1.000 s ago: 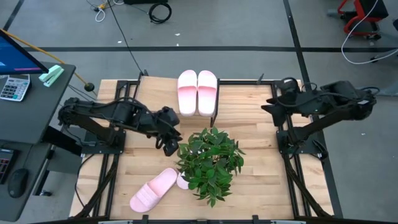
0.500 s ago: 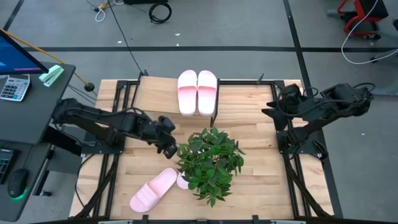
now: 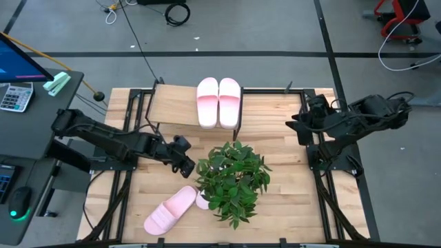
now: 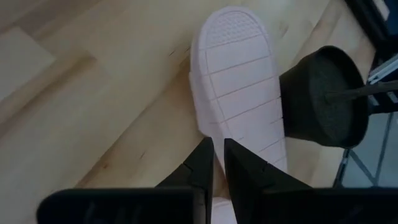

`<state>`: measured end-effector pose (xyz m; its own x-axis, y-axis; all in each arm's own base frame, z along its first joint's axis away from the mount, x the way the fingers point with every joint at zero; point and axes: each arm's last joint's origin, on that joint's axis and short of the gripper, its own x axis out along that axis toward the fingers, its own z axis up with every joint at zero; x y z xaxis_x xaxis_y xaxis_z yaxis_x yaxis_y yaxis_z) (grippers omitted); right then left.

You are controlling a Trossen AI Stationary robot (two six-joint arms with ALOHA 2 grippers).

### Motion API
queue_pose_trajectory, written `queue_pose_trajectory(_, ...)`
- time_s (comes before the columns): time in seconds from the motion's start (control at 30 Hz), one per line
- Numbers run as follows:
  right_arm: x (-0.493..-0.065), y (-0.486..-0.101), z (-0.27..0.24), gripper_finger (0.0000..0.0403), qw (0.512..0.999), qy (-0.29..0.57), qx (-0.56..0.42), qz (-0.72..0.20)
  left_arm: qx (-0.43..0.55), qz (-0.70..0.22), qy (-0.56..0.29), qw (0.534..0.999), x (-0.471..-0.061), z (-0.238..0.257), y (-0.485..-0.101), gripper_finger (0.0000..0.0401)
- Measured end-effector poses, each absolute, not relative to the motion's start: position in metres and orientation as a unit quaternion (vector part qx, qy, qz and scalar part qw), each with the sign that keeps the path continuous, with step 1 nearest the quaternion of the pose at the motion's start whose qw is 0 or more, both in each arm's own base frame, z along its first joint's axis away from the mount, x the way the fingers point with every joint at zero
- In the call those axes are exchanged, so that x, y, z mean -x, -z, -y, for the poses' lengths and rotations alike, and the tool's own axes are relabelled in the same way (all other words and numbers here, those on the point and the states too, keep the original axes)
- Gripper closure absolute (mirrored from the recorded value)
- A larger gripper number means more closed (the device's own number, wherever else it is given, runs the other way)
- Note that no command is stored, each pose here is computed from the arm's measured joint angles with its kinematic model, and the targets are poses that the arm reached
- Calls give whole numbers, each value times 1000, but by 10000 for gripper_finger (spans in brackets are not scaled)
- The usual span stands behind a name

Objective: Pick and place slides into the shelf
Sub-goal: Put the pink slide on the shelf

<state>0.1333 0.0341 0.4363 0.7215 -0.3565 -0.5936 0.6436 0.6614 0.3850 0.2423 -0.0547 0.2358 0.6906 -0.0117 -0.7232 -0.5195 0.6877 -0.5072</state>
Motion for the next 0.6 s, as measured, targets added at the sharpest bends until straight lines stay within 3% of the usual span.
queue_pose_trajectory(0.6, -144, -433, -37, 190, 864, 316, -325, -221, 391, -313, -111, 859, -246, 56, -224, 353)
